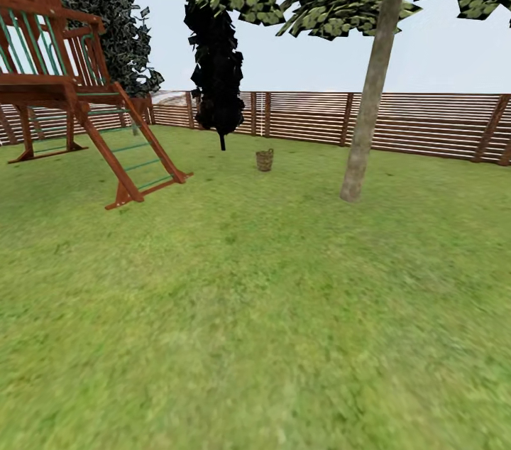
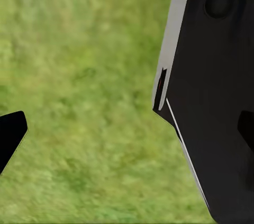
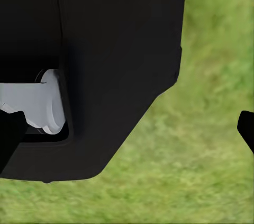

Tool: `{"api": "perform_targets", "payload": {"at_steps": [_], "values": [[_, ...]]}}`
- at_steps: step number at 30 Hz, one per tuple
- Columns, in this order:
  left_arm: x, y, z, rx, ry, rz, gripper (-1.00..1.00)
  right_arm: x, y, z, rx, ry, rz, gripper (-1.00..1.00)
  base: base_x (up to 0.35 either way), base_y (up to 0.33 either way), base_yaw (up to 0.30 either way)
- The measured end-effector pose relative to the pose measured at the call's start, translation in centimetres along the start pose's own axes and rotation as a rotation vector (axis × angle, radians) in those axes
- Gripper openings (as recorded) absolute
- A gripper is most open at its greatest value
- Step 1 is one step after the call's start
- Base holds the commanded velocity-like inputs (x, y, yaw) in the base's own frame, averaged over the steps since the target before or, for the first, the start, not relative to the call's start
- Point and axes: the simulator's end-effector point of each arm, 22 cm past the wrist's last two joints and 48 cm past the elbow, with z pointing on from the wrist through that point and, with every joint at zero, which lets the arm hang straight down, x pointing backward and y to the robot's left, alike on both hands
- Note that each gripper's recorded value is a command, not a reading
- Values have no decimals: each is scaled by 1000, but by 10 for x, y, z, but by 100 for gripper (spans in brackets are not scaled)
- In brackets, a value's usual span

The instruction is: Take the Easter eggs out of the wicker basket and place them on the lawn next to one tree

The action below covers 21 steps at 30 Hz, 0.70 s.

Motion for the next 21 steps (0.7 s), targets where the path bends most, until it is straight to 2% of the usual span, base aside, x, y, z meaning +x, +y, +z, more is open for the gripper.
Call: {"api": "perform_targets", "payload": {"at_steps": [21], "values": [[0,0,0,0,0,0,100,0,0,0,0,0,0,100,311,100,0]]}}
